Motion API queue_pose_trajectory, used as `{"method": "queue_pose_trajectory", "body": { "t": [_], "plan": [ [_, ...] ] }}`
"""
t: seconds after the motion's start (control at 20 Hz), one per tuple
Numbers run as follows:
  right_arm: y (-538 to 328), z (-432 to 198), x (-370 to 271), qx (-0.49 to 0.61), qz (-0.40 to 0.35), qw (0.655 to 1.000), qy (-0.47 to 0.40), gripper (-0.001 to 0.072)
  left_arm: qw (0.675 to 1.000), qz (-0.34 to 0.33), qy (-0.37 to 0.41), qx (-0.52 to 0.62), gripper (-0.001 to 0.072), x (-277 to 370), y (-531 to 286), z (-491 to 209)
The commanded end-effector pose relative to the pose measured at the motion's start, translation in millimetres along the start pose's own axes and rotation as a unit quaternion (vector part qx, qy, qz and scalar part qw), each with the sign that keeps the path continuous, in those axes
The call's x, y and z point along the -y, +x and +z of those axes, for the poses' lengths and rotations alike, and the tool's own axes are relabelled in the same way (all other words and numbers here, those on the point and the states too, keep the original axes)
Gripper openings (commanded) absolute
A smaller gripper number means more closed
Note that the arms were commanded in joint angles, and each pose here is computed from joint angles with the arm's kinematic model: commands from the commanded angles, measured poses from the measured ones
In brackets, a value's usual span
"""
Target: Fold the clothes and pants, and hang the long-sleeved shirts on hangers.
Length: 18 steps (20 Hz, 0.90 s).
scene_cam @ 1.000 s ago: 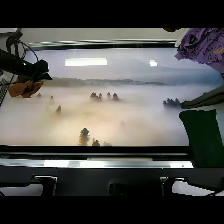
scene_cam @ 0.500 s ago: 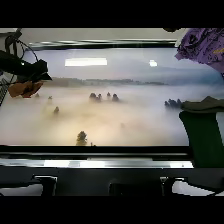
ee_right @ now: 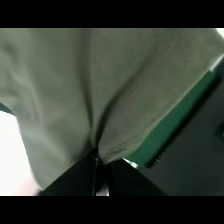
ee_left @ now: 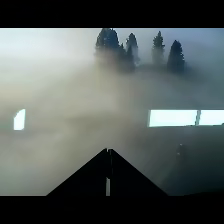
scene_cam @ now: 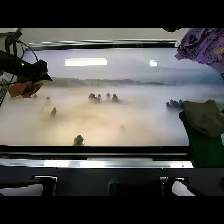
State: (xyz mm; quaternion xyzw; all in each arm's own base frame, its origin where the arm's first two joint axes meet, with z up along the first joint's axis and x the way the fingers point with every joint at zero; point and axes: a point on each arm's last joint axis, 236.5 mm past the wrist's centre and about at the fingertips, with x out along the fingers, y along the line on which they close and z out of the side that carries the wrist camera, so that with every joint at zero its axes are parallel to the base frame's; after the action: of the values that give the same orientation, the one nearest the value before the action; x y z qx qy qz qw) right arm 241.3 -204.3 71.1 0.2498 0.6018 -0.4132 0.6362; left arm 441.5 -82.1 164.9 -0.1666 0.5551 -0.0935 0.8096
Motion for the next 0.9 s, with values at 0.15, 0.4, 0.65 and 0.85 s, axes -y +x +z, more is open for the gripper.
{"method": "queue_pose_trajectory", "body": {
  "t": [0.15, 0.4, 0.65, 0.85],
  "plan": [
    [50.2, -44.2, 39.4, -0.043, -0.087, 0.995, -0.023, 0.0025, 1.0, 0.0, 0.002, 0.001, 0.0018, 0.2, -0.2, 0.1],
    [72.4, -56.6, 56.6, -0.056, -0.13, 0.989, -0.042, 0.0025, 1.0, 0.0, 0.002, 0.001, 0.0017, 0.2, -0.2, 0.1],
    [84.8, -61.5, 64.8, -0.058, -0.15, 0.985, -0.055, 0.0026, 1.0, 0.0, 0.003, 0.001, 0.0017, 0.1, -0.1, 0.2],
    [88.7, -66.2, 68.3, -0.065, -0.158, 0.984, -0.058, 0.0026, 1.0, 0.0, 0.003, 0.0, 0.0017, 0.0, 0.1, 0.2]
  ]
}}
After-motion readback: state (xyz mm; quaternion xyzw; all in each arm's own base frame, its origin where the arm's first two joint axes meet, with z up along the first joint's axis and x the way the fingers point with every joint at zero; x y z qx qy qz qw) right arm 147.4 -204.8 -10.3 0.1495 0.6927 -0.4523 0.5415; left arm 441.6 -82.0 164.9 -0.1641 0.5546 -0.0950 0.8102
